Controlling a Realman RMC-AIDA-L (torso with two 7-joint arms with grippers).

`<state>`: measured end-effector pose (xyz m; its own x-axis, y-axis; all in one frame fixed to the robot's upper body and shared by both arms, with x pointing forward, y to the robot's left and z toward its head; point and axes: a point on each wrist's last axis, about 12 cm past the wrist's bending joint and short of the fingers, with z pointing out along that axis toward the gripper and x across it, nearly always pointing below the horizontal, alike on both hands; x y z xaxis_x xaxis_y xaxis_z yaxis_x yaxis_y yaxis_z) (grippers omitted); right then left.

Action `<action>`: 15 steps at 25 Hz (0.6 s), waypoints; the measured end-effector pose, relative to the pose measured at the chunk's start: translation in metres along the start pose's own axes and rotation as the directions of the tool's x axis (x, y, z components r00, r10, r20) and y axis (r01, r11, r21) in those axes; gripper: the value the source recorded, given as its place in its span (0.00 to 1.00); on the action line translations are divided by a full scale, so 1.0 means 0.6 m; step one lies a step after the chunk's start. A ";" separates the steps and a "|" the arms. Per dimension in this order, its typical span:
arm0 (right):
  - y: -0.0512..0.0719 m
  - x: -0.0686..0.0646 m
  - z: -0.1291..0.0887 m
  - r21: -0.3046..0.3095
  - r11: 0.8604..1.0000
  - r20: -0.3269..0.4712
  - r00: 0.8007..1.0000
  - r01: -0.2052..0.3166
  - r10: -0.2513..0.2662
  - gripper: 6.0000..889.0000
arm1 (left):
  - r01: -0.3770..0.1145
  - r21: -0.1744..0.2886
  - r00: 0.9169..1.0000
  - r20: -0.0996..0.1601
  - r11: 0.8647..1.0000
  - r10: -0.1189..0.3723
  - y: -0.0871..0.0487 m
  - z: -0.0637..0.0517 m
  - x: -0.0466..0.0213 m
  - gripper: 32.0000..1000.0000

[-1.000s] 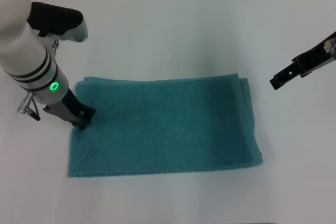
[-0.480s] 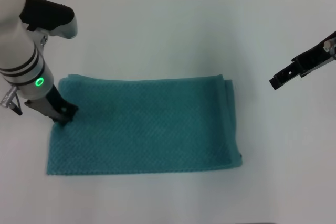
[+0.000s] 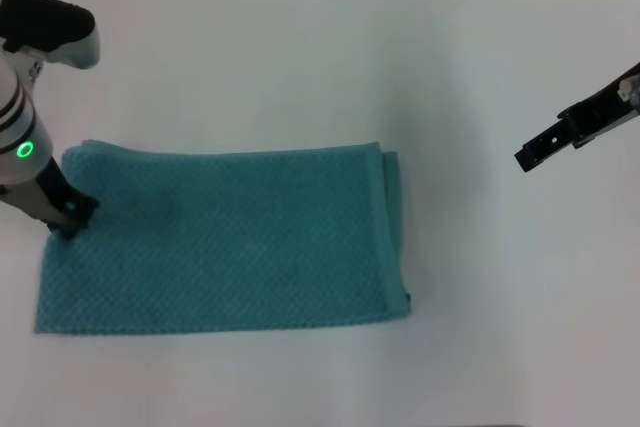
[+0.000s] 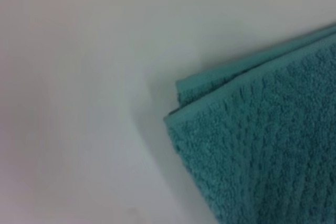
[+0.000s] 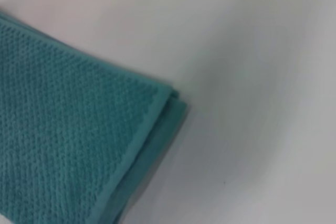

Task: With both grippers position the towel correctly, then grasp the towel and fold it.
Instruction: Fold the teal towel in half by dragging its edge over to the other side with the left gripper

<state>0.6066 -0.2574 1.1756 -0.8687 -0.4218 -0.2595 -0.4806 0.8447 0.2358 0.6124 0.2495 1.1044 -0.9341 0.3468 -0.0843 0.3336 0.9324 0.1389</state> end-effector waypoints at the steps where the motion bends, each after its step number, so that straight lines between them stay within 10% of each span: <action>1: 0.000 0.000 0.000 0.000 1.000 0.000 1.000 0.000 0.000 0.96 | 0.002 -0.003 1.000 0.000 1.000 -0.002 0.003 0.000 0.001 0.05; 15: 0.001 -0.003 -0.001 0.002 1.000 0.003 1.000 0.005 -0.005 0.96 | 0.019 -0.043 1.000 -0.008 0.999 -0.019 0.037 -0.002 0.010 0.06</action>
<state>0.6076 -0.2562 1.1768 -0.8662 -0.4249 -0.2631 -0.4844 0.8433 0.2330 0.6140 0.2721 1.1083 -0.9413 0.3280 -0.0795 0.3101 0.9335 0.1801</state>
